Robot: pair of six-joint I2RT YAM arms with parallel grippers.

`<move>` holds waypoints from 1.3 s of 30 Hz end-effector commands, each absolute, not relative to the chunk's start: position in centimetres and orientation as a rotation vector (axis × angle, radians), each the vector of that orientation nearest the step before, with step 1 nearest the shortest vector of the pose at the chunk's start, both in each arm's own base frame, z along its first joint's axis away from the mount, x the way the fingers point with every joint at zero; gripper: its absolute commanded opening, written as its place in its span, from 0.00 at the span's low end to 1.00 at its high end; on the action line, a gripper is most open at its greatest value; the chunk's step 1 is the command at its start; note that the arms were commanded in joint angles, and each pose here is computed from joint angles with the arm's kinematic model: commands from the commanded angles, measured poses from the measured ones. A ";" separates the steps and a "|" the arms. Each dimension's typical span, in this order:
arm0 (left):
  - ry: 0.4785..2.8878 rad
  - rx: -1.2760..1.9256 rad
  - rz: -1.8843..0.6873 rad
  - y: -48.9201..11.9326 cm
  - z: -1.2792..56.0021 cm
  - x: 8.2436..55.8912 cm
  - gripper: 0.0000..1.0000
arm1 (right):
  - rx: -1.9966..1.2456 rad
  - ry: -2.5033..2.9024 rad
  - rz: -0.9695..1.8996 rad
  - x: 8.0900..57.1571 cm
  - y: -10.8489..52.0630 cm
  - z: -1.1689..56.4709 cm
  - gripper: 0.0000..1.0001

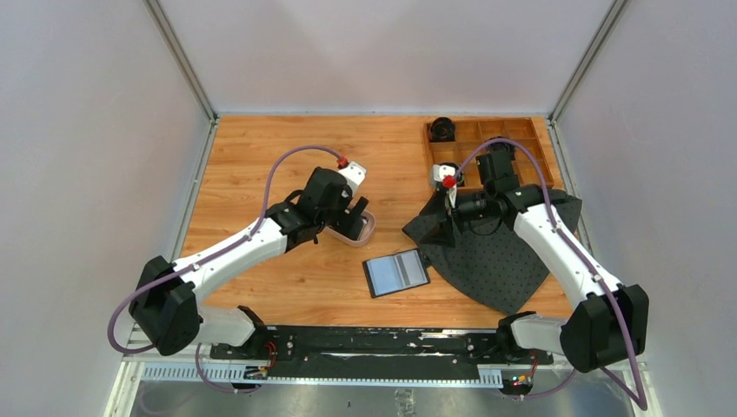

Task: Put the credit cards into the card holder
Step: Turn over the card slot in the card holder, then pick up the credit card from the storage box.

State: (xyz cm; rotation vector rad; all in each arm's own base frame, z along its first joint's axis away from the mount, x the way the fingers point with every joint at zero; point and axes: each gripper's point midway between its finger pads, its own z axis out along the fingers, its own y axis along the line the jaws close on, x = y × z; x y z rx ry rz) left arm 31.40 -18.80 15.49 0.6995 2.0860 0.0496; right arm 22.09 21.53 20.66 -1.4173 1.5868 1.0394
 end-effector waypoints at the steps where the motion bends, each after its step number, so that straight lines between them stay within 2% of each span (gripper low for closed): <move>1: 2.110 0.710 0.128 -17.7 16.1 32.0 1.00 | -1.421 1.572 0.996 21.7 20.7 20.9 0.77; 7: 2.172 0.784 0.232 -16.5 13.8 31.9 0.99 | -1.418 1.579 0.990 21.6 20.6 20.6 0.77; 12: 2.230 0.882 0.196 -17.7 11.6 32.5 0.86 | -1.414 1.616 1.004 21.9 20.6 19.8 0.76; 16: 2.282 0.938 0.132 -18.6 9.9 33.1 0.81 | -1.417 1.628 0.982 22.1 20.4 19.7 0.76; 26: 2.384 0.939 -0.087 -19.4 7.6 34.6 0.86 | -1.424 1.657 0.986 22.4 20.3 19.0 0.75; 32: 2.462 0.938 -0.110 -19.1 5.4 35.2 0.89 | -1.433 1.709 1.013 22.8 20.3 18.0 0.74; 34: 2.464 0.925 -0.139 -19.2 5.1 35.4 0.93 | -1.436 1.724 1.015 22.9 20.2 17.7 0.74; 35: 2.472 0.921 -0.136 -19.1 4.7 35.4 0.99 | -1.438 1.729 1.017 22.9 20.2 17.6 0.74; 39: 2.491 0.908 -0.109 -18.6 3.9 35.6 1.00 | -1.440 1.748 1.012 23.0 20.1 17.3 0.74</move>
